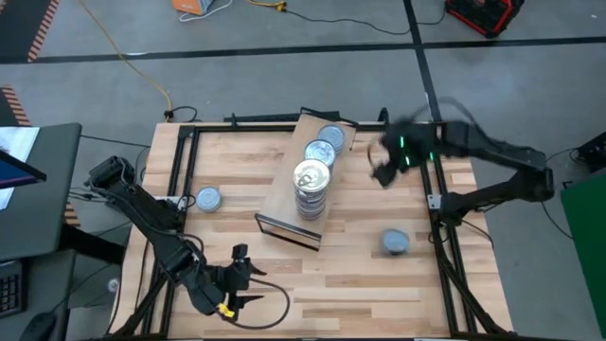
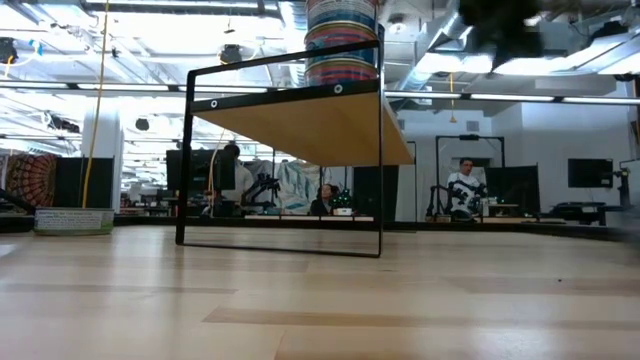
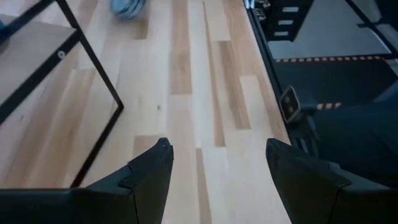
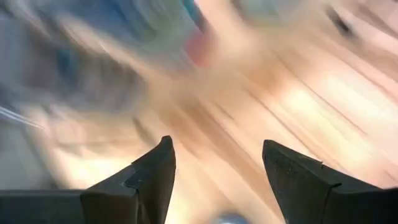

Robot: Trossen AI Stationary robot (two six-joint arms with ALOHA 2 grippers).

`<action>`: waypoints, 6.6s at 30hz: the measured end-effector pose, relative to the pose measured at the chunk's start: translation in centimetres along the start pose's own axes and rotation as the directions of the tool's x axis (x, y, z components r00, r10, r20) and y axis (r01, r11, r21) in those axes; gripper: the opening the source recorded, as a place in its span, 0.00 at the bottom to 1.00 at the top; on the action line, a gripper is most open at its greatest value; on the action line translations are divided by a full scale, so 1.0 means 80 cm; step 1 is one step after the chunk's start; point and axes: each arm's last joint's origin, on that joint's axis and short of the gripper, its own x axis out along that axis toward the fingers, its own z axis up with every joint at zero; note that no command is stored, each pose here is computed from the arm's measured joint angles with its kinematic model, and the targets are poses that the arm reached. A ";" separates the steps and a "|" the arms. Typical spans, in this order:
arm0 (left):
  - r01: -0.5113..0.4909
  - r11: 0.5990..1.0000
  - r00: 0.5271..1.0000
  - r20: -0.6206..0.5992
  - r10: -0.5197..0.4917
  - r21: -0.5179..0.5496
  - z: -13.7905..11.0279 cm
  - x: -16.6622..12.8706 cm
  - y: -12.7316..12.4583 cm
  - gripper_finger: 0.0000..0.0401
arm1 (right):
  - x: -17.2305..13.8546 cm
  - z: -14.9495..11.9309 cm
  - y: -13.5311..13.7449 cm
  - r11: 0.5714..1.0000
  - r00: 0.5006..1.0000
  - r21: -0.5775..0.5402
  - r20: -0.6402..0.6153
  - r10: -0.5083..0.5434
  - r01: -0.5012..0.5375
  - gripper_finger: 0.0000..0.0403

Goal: Stack canned seafood by type on shelf
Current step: Stack the blue tuna can on top of the blue tuna can on the shelf

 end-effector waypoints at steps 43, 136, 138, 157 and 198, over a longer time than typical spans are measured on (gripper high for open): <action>0.017 0.999 0.999 -0.028 -0.018 -0.050 0.009 0.015 0.018 0.62 | 0.175 -0.338 0.104 0.819 0.660 -0.474 -0.508 -0.554 0.322 0.37; -0.027 0.999 0.996 -0.087 0.025 -0.024 0.003 0.017 0.027 0.62 | 0.151 -0.144 0.086 0.623 0.981 -0.780 -0.158 -0.116 -0.052 0.89; -0.024 0.999 0.996 -0.090 0.022 -0.023 0.002 0.017 0.027 0.62 | 0.152 -0.139 0.083 0.572 0.981 -0.819 -0.152 -0.120 -0.057 0.94; -0.030 0.999 0.991 -0.132 0.027 -0.017 -0.003 0.016 0.028 0.62 | 0.209 -0.132 0.052 0.398 0.854 -0.902 -0.333 -0.401 -0.166 0.74; -0.048 0.999 0.991 -0.123 0.048 0.001 -0.003 0.016 0.029 0.62 | -0.053 -0.001 0.030 0.936 0.866 -0.258 0.380 0.324 -0.238 0.42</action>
